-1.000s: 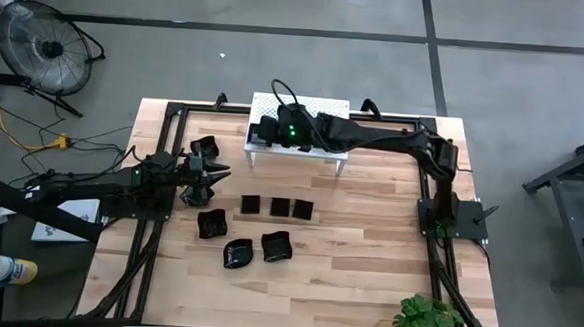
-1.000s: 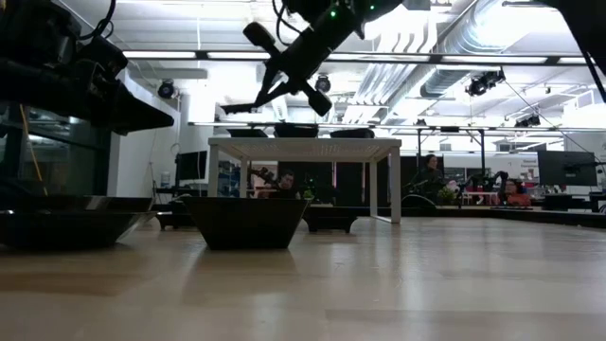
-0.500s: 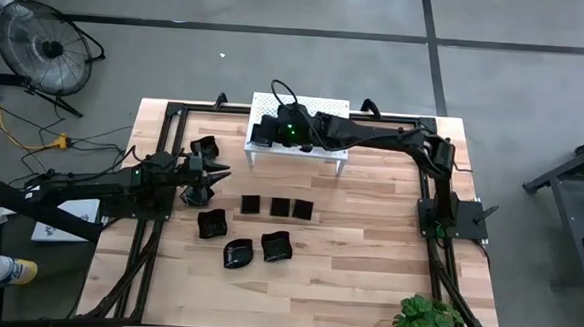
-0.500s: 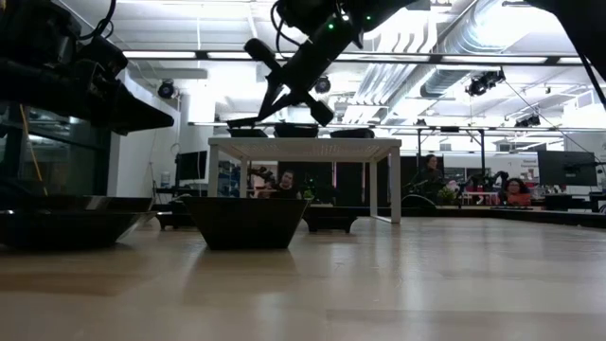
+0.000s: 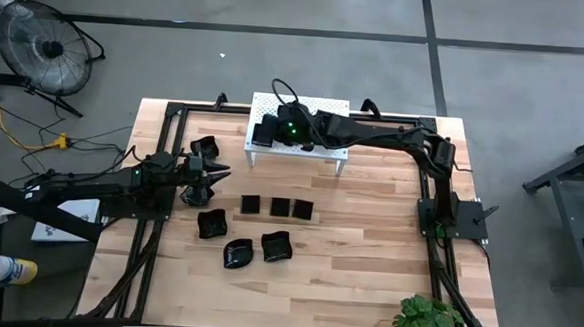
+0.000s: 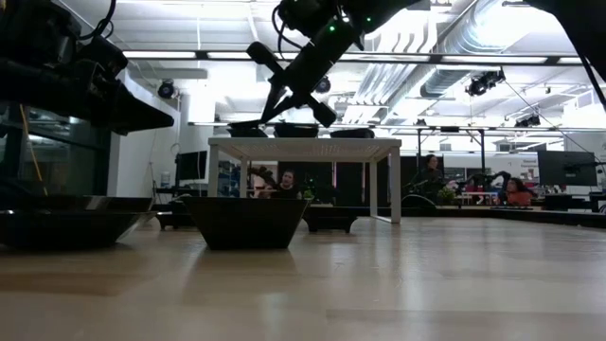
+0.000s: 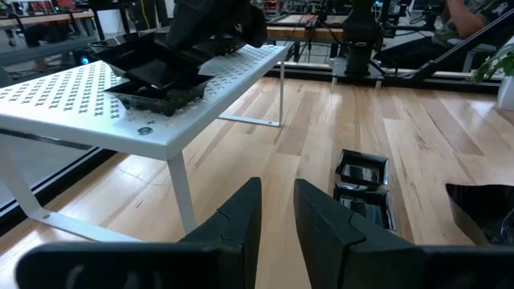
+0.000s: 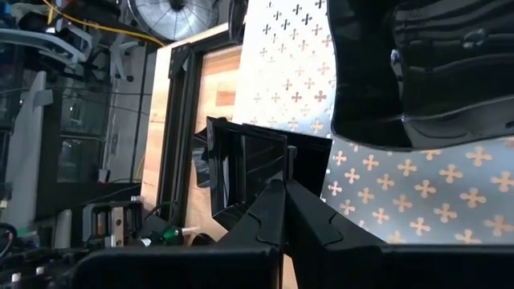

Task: Pick & Place Mini shaped plates
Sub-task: Stack the square plate on top of the other square plate on the shelf, then stack the square plate on top of the other square plates on the shelf

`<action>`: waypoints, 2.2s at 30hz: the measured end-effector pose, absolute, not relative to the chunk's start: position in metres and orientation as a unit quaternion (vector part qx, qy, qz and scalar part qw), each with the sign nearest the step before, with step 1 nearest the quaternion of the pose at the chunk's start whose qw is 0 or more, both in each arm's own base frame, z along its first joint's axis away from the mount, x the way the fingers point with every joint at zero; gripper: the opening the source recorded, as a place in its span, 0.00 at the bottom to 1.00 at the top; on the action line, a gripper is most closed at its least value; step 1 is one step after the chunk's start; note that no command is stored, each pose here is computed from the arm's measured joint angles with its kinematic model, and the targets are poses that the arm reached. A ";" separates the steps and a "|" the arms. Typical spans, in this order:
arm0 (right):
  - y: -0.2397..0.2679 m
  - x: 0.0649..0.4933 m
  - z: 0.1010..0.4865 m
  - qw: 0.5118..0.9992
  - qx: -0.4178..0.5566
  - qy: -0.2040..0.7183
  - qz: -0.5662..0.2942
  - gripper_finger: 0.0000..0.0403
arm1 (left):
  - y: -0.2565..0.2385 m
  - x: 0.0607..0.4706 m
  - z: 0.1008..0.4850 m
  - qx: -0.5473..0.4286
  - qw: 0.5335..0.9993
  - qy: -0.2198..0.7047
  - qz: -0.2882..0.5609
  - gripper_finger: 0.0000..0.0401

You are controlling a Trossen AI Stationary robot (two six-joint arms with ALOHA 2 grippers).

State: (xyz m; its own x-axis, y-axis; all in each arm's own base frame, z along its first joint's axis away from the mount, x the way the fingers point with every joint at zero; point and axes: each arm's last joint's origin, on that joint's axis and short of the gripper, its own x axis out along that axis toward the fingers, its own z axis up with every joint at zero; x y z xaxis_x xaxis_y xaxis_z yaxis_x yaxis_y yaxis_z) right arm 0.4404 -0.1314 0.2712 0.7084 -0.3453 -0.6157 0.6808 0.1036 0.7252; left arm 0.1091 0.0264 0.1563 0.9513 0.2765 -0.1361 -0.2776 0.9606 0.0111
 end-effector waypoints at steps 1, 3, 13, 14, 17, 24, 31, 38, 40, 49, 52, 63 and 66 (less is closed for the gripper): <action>-0.131 0.441 0.271 0.728 0.570 0.149 -0.351 0.00 | 0.026 0.109 0.156 -0.004 0.988 0.068 0.140 0.18; -0.131 0.441 0.271 0.728 0.570 0.150 -0.350 0.00 | 0.026 0.109 0.156 -0.004 0.988 0.068 0.140 0.18; -0.131 0.440 0.270 0.727 0.569 0.150 -0.353 0.00 | 0.026 0.109 0.156 -0.004 0.988 0.068 0.140 0.18; -0.131 0.440 0.270 0.727 0.568 0.150 -0.355 0.00 | 0.026 0.109 0.156 -0.004 0.988 0.068 0.140 0.18; -0.131 0.440 0.270 0.727 0.568 0.150 -0.356 0.00 | 0.026 0.109 0.156 -0.004 0.988 0.068 0.140 0.18; -0.131 0.440 0.270 0.727 0.571 0.155 -0.350 0.00 | 0.026 0.109 0.156 -0.004 0.988 0.068 0.140 0.18; -0.131 0.440 0.270 0.727 0.571 0.155 -0.349 0.02 | 0.026 0.109 0.156 -0.004 0.988 0.068 0.140 0.18; -0.131 0.441 0.270 0.727 0.571 0.155 -0.349 0.11 | 0.026 0.109 0.156 -0.004 0.988 0.068 0.140 0.18; -0.131 0.440 0.270 0.727 0.571 0.154 -0.350 0.14 | 0.026 0.109 0.156 -0.004 0.988 0.068 0.140 0.18; -0.131 0.440 0.269 0.737 0.556 0.161 -0.348 0.21 | 0.026 0.109 0.156 -0.004 0.988 0.068 0.140 0.18; -0.131 0.441 0.269 0.747 0.545 0.169 -0.342 0.21 | 0.026 0.109 0.156 -0.004 0.988 0.068 0.141 0.18; -0.119 0.443 0.273 0.781 0.512 0.199 -0.298 0.21 | 0.026 0.109 0.156 -0.004 0.988 0.068 0.141 0.18; -0.115 0.442 0.277 0.795 0.496 0.208 -0.280 0.21 | 0.026 0.109 0.156 -0.004 0.988 0.068 0.141 0.18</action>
State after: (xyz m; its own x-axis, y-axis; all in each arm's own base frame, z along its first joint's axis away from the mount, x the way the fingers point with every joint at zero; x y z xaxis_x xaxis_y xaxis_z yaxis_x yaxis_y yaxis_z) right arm 0.4425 -0.1147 0.2775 0.7565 -0.2389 -0.6087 0.6518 0.3511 0.6722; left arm 0.1091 0.0265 0.1563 0.9511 0.2770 -0.1363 -0.2781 0.9605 0.0111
